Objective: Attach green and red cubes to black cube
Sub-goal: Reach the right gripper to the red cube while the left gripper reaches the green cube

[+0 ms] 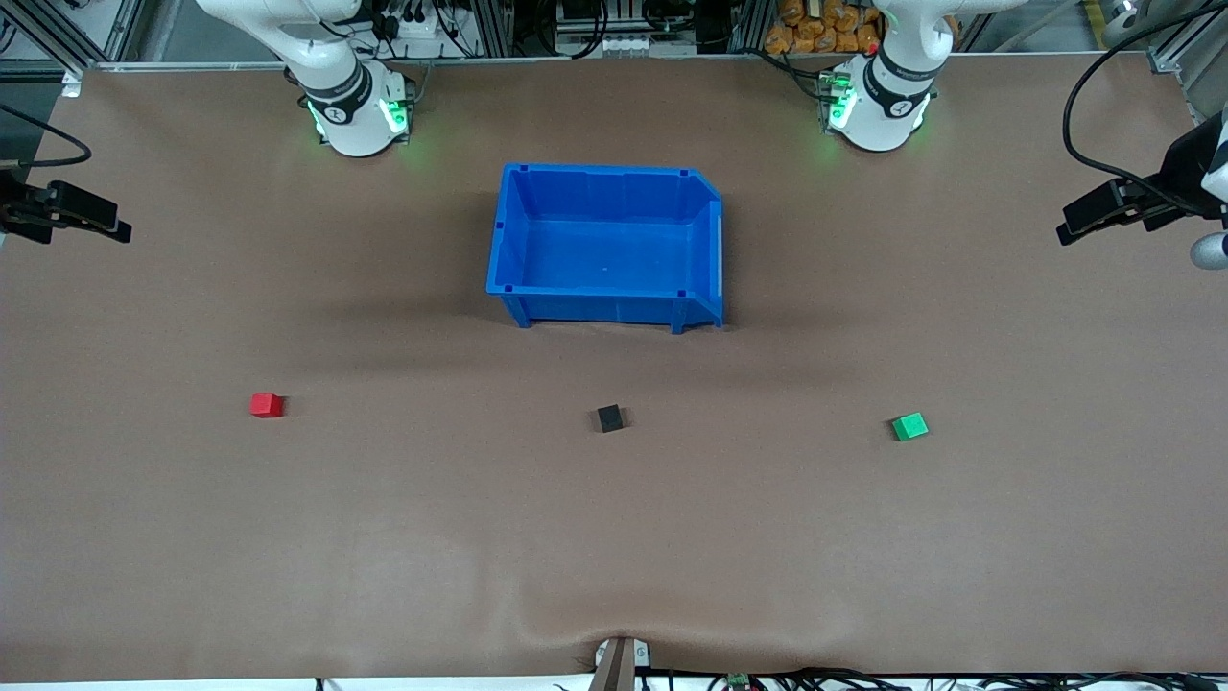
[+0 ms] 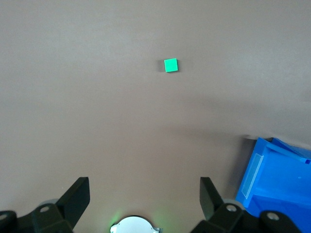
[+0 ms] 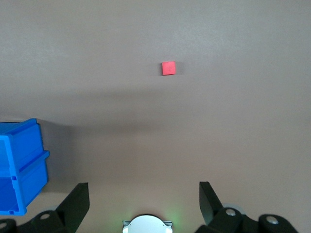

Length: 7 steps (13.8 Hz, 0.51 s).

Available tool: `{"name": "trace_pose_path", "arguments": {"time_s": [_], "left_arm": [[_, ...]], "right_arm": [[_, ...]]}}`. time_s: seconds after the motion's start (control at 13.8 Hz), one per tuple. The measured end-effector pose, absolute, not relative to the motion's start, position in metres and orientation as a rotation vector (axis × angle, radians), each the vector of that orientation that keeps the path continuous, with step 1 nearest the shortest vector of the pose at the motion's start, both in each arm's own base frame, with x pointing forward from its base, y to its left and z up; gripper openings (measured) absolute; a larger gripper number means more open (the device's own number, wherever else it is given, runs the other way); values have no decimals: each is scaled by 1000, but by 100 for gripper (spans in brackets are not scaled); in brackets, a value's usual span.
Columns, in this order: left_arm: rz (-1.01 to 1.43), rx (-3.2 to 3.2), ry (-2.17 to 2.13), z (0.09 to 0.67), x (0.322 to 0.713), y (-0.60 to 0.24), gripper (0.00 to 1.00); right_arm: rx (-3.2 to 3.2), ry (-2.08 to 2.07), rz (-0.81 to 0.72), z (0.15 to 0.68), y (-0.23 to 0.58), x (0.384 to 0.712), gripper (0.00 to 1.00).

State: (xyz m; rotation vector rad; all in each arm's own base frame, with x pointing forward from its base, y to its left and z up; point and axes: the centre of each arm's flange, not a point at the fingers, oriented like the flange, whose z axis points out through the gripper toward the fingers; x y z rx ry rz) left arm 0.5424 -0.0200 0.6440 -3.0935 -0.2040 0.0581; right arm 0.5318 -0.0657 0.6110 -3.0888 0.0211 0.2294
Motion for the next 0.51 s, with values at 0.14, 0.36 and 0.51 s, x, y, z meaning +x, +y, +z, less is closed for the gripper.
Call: {"name": "trace_pose_path", "arguments": {"time_s": [0.14,0.36,0.51], "left_arm": [[51,-3094,-205,646,542,-20,100],[50,-3092,-208,647,542,-18,100],[50,-3078,-210,646,543,-16,100]], "right_arm": [[-3088,18,229,611,-64,532,100],[-3089,15,225,612,-63,532,100],[-3083,6,213,614,-60,533,100]]}}
